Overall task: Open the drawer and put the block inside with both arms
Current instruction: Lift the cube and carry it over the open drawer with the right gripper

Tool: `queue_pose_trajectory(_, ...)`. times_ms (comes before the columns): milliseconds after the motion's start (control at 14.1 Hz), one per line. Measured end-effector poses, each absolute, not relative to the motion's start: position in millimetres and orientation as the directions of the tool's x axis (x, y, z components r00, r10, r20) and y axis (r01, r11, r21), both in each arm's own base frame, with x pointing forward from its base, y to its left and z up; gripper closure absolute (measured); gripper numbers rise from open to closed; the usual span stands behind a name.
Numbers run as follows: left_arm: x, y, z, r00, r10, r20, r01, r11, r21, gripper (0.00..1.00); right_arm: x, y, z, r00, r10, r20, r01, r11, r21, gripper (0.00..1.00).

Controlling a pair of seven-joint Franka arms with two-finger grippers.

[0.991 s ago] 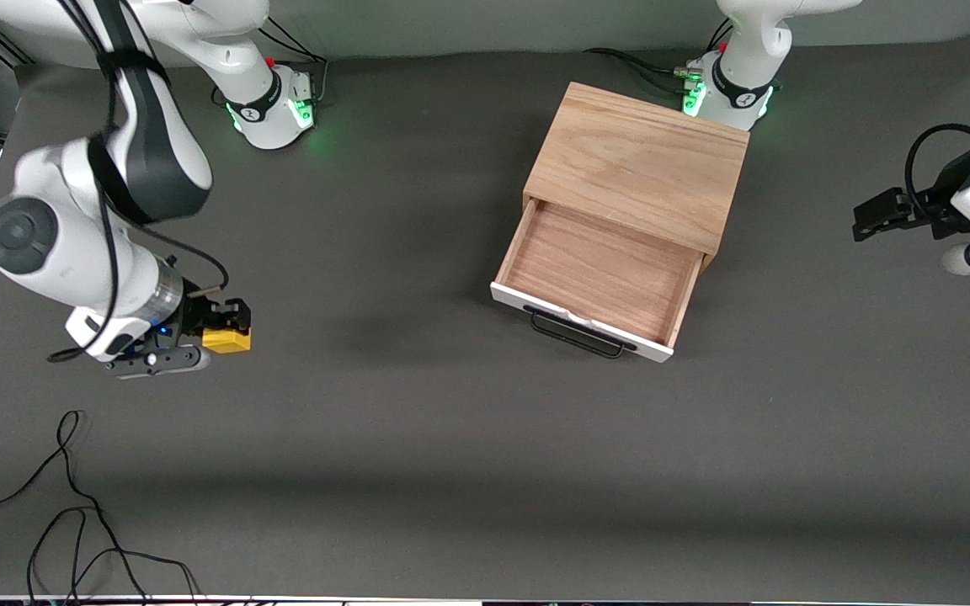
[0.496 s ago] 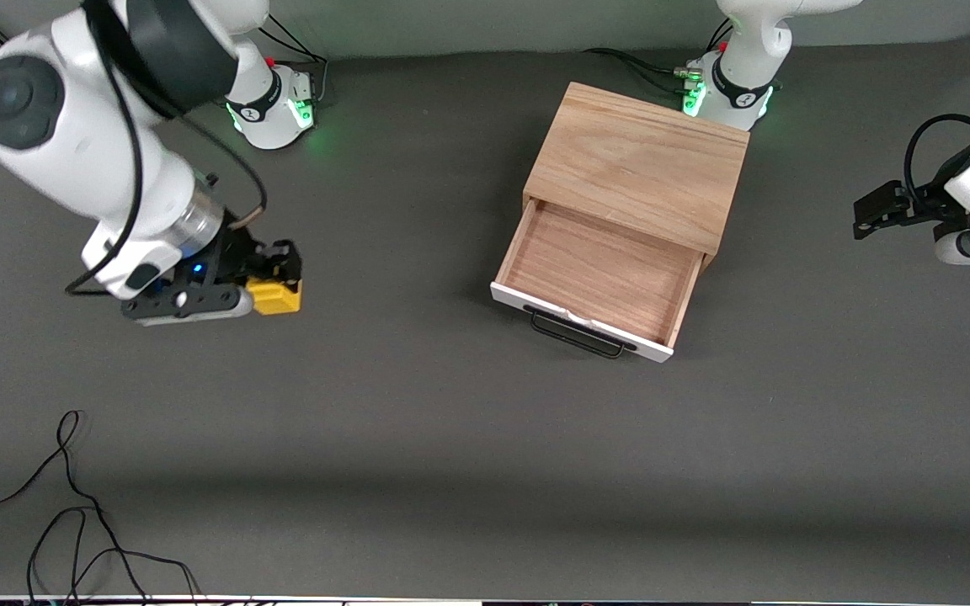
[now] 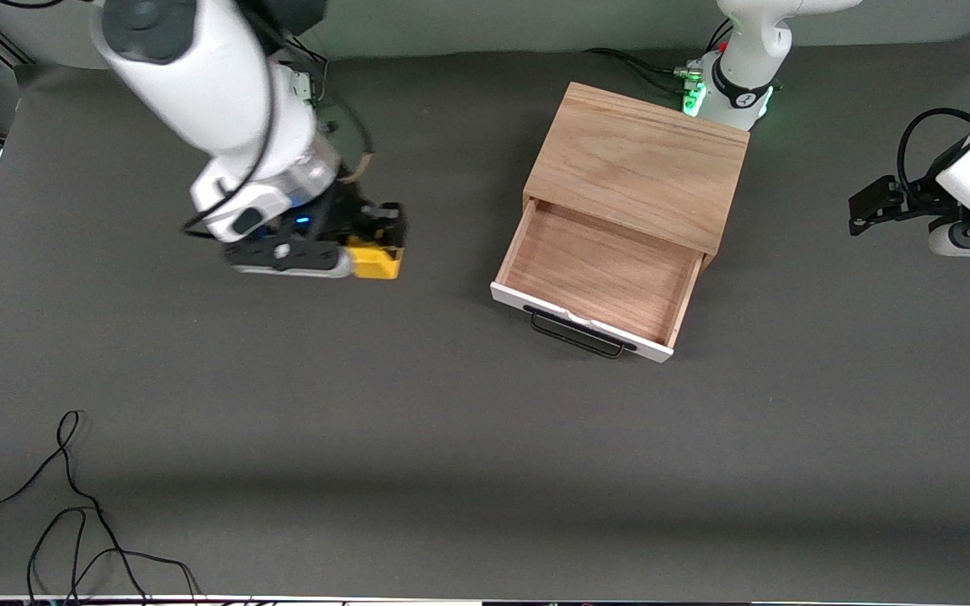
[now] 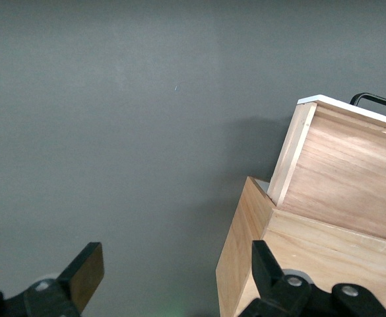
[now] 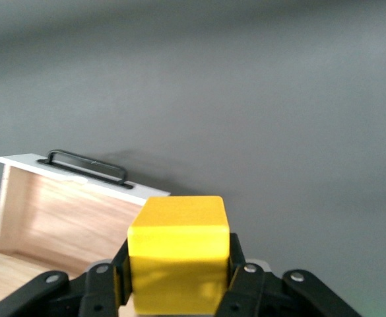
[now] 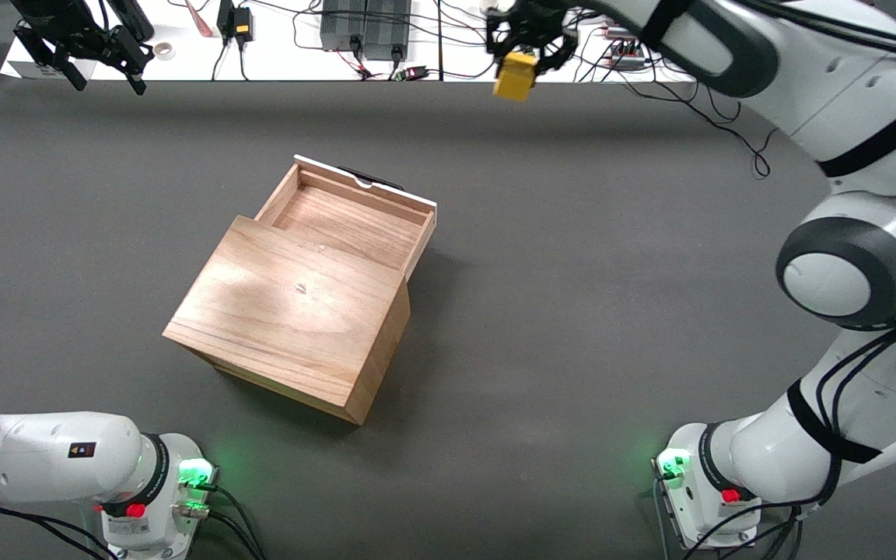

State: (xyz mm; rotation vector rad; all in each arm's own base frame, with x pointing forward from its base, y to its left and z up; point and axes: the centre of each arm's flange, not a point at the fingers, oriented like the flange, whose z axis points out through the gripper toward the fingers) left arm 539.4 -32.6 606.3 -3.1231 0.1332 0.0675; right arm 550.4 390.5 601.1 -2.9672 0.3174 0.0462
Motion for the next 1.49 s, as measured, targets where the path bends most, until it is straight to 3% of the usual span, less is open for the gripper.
queue_pose_trajectory(283,539.3,-35.9,606.6,0.995,-0.091,-0.042,-0.092,-0.996,-0.012,0.00,527.2,472.0,569.7,0.958,-0.278,-0.074,-0.287,-0.937,-0.199,0.45)
queue_pose_trajectory(637,541.1,-24.7,608.6,0.997,-0.074,-0.030,-0.074,-0.997,-0.008,0.00,491.9,563.0,486.0,0.969,-0.235,-0.069,-0.245,-0.951,-0.190,0.45)
queue_pose_trajectory(920,545.9,-28.7,609.6,0.996,-0.081,-0.022,-0.081,-0.997,-0.009,0.00,497.6,584.7,414.7,0.967,-0.230,-0.106,-0.247,-0.952,-0.181,0.45)
queue_pose_trajectory(1487,551.5,-28.9,610.0,0.997,-0.080,-0.019,-0.080,-0.997,-0.009,0.00,465.7,626.7,303.2,0.949,-0.258,-0.180,-0.282,-0.951,-0.124,0.45)
